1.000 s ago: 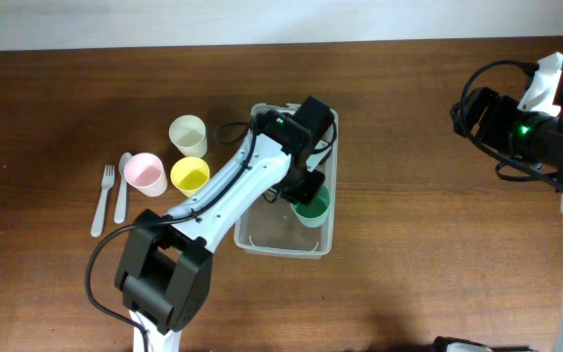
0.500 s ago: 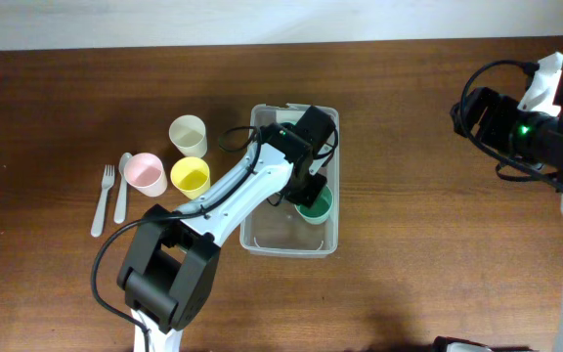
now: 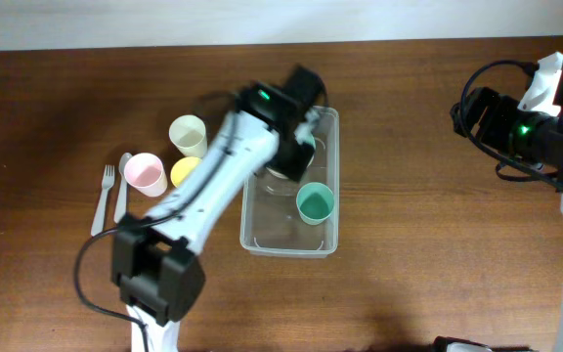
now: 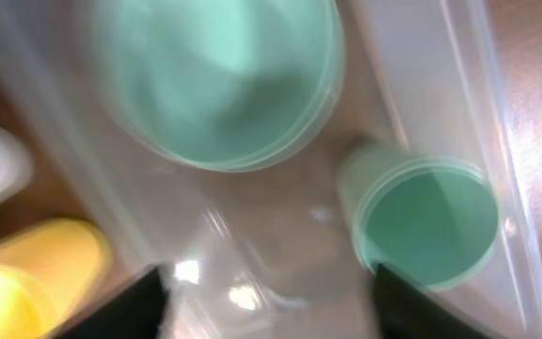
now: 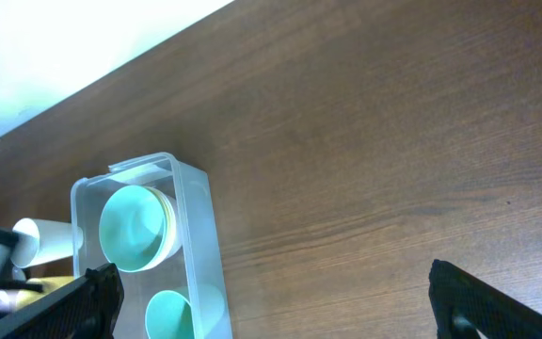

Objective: Pack container
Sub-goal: 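Move the left gripper to the white cup and grasp its rim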

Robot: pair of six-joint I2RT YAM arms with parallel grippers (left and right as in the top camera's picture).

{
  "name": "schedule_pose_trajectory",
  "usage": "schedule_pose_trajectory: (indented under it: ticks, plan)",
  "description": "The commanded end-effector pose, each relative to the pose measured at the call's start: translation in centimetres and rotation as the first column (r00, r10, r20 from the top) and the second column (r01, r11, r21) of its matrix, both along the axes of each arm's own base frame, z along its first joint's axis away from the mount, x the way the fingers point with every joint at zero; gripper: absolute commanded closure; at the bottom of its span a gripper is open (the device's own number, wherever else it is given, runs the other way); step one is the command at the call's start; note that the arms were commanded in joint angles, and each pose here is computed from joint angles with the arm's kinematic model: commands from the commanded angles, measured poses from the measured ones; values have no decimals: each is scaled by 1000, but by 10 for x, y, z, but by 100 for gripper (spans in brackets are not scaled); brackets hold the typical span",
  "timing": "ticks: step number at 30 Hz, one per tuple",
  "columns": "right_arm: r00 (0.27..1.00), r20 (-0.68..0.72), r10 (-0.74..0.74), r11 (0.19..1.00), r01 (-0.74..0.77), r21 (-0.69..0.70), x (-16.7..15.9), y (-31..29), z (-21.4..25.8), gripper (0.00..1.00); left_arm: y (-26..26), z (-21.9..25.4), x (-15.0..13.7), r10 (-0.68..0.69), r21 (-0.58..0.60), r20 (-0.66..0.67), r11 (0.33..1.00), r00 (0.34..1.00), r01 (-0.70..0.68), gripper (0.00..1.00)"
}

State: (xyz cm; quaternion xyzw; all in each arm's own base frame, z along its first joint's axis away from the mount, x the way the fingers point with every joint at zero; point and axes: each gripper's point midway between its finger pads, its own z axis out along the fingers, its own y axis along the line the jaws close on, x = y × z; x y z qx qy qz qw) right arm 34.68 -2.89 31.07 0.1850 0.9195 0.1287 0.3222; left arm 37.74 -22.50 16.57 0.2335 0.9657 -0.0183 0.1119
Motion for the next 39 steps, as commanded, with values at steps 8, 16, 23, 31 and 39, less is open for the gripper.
schedule_pose_trajectory:
  ticks: [8,16,23,31,39]
  plan:
    - [1000,14,-4,1000,5,-17,0,-4,5,1,166,58,78,395,-85,152,919,906,-386,0]
    - [1000,14,-4,1000,5,-17,0,-4,5,1,201,-9,111,372,-81,57,926,926,-368,20]
    - [1000,14,-4,1000,5,-17,0,-4,5,1,213,-79,121,405,-35,-48,913,913,-407,36]
    - [1000,14,-4,1000,5,-17,0,-4,5,1,222,-112,130,420,-28,-75,906,905,-423,76]
    - [1000,14,-4,1000,5,-17,0,-4,5,1,221,-109,132,418,-37,-66,906,906,-421,99]
